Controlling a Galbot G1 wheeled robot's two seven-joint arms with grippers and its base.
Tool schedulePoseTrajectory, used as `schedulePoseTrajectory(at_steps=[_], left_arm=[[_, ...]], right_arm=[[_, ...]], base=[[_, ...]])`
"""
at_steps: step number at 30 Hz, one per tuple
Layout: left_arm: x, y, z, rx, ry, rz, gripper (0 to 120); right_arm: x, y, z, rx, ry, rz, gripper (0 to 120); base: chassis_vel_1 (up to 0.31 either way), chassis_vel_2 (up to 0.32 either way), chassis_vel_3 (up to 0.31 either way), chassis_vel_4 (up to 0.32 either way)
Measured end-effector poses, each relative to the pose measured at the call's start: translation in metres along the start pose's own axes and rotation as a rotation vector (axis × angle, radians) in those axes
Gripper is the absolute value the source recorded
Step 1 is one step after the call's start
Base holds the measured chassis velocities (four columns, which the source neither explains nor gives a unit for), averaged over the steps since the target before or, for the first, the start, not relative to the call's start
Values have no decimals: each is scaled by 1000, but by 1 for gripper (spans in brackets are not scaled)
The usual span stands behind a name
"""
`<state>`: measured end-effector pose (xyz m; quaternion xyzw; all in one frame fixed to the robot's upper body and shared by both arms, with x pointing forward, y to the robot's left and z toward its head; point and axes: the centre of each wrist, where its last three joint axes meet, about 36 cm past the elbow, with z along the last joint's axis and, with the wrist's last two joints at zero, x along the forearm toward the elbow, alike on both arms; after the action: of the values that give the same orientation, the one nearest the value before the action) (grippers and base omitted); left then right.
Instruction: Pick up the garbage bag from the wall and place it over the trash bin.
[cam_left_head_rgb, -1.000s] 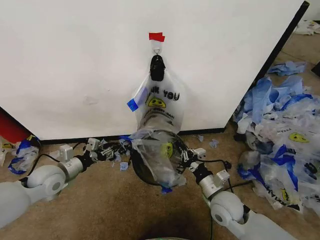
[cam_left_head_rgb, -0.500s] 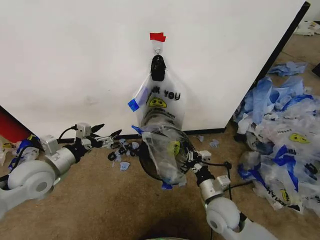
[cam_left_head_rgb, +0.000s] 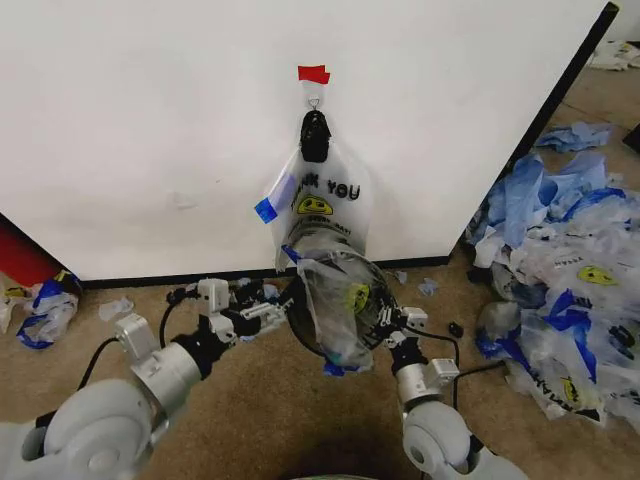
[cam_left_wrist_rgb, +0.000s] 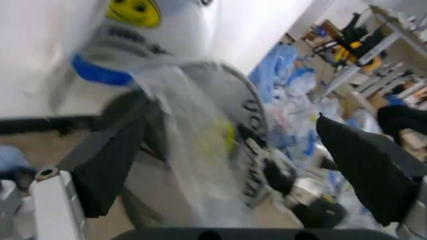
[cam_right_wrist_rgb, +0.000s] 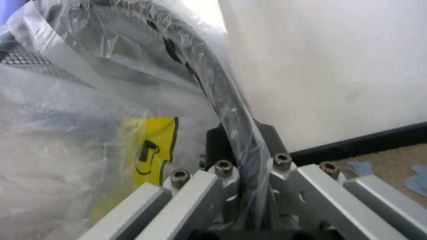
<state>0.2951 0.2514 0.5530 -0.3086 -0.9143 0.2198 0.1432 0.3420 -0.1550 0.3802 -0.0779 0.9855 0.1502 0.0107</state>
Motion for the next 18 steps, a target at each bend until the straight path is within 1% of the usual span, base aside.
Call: schedulePoseTrajectory(at_steps=[4, 9, 11, 14, 18], left_arm=[[-3, -1, 4, 19, 18, 9, 100], [-9, 16, 18, 17, 42, -18, 100], [-10, 18, 20, 18, 43, -22, 100], [-13, 26, 32, 21, 52, -36, 100], [-15, 31, 35, 15, 53, -47, 100]], right_arm=[[-1, 2, 0, -6, 1, -18, 0], [-4, 5, -5, -18, -10, -43, 0], [-4, 5, -5, -18, -10, -45, 0], [-4, 9, -4, -23, -9, -57, 0], [-4, 13, -2, -26, -3, -72, 0]], base=[[0, 0, 0, 0], [0, 0, 0, 0], [0, 0, 0, 0], [0, 0, 0, 0], [0, 0, 0, 0]])
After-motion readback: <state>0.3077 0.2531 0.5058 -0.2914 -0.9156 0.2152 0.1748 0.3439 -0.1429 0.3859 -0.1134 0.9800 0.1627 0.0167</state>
